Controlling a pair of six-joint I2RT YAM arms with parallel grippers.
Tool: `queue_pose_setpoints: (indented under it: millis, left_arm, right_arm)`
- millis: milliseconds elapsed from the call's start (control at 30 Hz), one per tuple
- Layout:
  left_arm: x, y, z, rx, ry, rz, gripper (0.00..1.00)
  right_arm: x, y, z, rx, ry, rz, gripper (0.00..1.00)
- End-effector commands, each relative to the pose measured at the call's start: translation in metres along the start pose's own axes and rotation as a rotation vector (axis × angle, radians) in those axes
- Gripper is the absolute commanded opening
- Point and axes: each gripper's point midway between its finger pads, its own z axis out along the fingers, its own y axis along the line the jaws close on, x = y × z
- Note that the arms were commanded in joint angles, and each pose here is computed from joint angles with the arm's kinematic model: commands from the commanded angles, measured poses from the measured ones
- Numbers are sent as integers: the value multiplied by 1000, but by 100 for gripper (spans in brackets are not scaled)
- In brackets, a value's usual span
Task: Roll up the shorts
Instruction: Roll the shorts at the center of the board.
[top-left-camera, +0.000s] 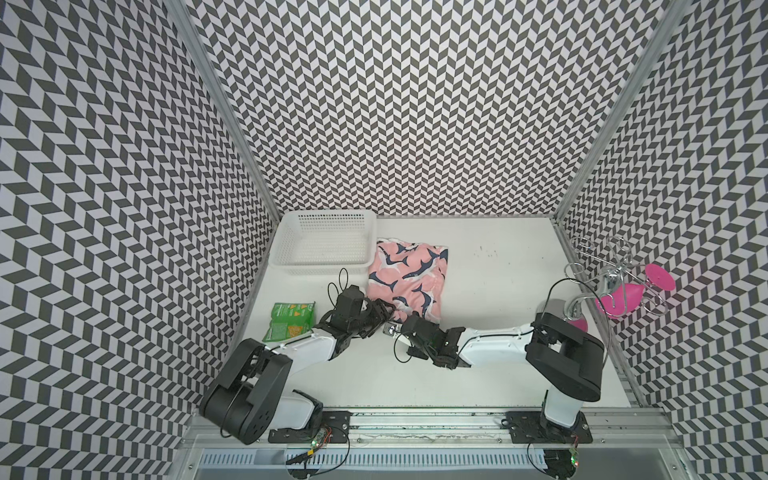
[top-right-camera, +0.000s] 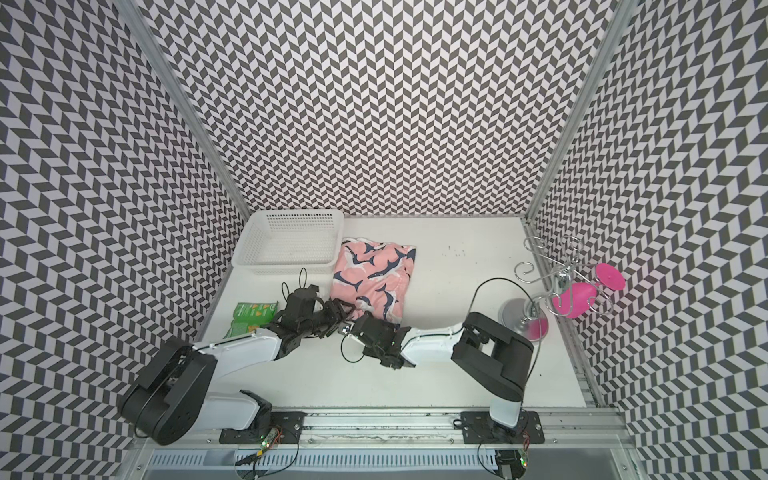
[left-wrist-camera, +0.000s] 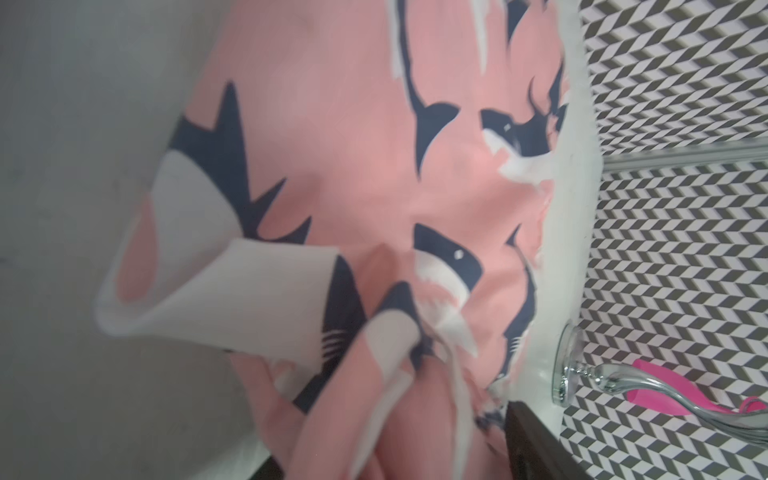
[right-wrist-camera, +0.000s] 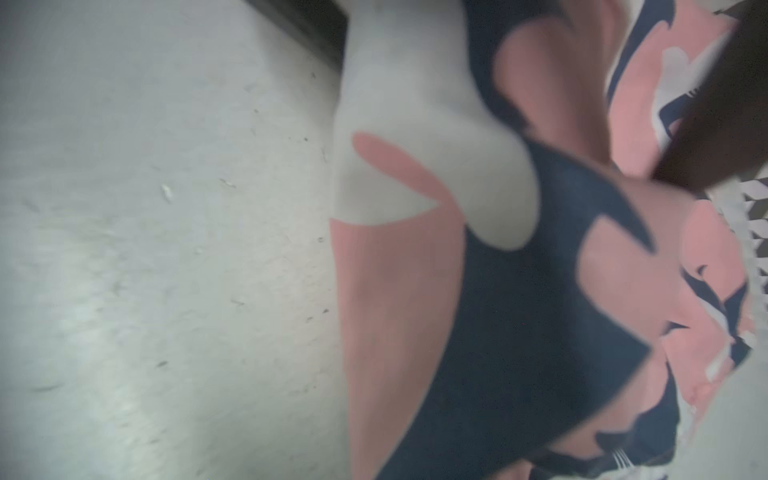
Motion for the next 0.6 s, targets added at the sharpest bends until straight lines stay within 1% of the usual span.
queue_pose_setpoints:
  millis: [0,67,167,267,333,400,500,567]
  left_arm:
    - [-22,-9,-22,-22,-105,84,73]
    - [-29,-10,-38,-29,-158,107,73]
    - [-28,-9,-56,-32,-191,132,74]
    - [-17,2,-66,-35,-189,137,74]
    - [-10,15,-70,-45,-192,122,75]
    - [-3,22,-72,-27,-187,106,75]
    - [11,24,-72,22,-162,101,75]
    - [20,28,-70,22,-142,108,77]
  right_arm:
    - [13,50,-15,-331,82,74,0]
    - [9,55,-23,-426,106,124,0]
    - [4,58,-34,-559,128,217,0]
    - [0,56,-40,-674,118,294,0]
    - [-4,50,-40,-724,96,345,0]
    - [-8,47,-40,-784,75,380,0]
    - [-13,41,-35,-857,43,440,0]
    - [-16,38,-32,-908,22,476,0]
